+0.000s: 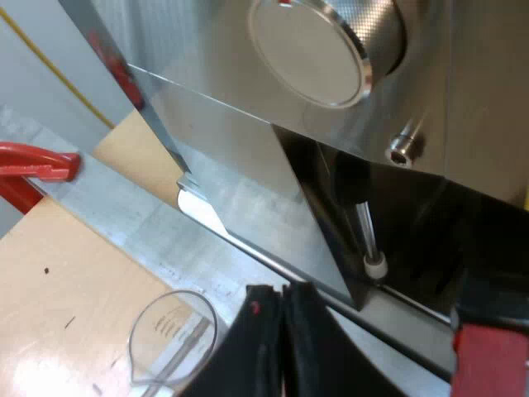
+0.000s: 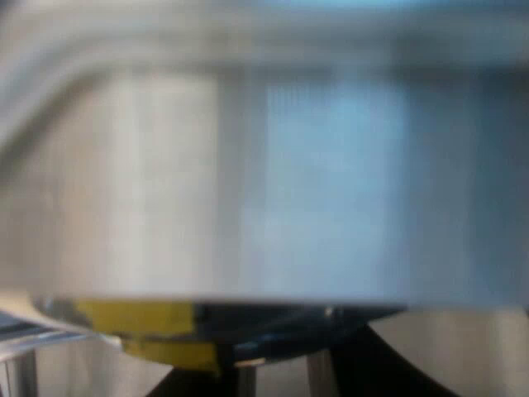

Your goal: Put the handle in the coffee machine

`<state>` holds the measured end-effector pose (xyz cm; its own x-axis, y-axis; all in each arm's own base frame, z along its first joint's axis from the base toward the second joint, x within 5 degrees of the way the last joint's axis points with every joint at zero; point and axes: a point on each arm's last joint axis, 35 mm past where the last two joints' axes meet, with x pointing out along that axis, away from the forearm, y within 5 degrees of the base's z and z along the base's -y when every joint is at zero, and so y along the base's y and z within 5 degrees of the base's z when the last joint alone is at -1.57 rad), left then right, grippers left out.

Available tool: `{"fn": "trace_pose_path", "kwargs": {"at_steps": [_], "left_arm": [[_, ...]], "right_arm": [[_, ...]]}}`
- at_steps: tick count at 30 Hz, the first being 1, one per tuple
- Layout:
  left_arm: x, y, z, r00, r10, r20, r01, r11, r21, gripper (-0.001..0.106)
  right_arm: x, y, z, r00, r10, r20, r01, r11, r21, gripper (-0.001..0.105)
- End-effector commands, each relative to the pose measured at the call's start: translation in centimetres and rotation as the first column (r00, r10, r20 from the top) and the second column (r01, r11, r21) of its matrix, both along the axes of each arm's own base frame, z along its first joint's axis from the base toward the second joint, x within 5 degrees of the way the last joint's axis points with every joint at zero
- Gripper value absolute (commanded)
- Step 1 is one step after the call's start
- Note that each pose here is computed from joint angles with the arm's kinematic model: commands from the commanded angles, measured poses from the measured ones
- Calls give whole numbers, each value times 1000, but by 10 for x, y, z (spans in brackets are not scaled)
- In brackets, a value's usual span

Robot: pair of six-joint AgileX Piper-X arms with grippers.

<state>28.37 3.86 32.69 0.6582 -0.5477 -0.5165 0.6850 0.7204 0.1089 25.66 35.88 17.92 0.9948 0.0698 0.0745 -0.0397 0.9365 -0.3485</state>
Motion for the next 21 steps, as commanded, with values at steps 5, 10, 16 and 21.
{"fn": "trace_pose_path", "kwargs": {"at_steps": [5,10,16,21], "left_arm": [[24,4,-11,996,48,-69,-45,998,48,1],[37,6,-21,981,22,-194,-9,998,66,1],[39,8,-43,951,-4,-310,47,990,130,1],[38,8,-44,949,-24,-313,69,988,135,1]], "right_arm": [[-5,-4,70,987,-3,160,-37,969,245,19],[-5,-4,70,987,-3,160,-37,969,245,19],[-5,-4,70,987,-3,160,-37,969,245,19],[-7,-4,73,987,0,163,-42,967,250,19]]}}
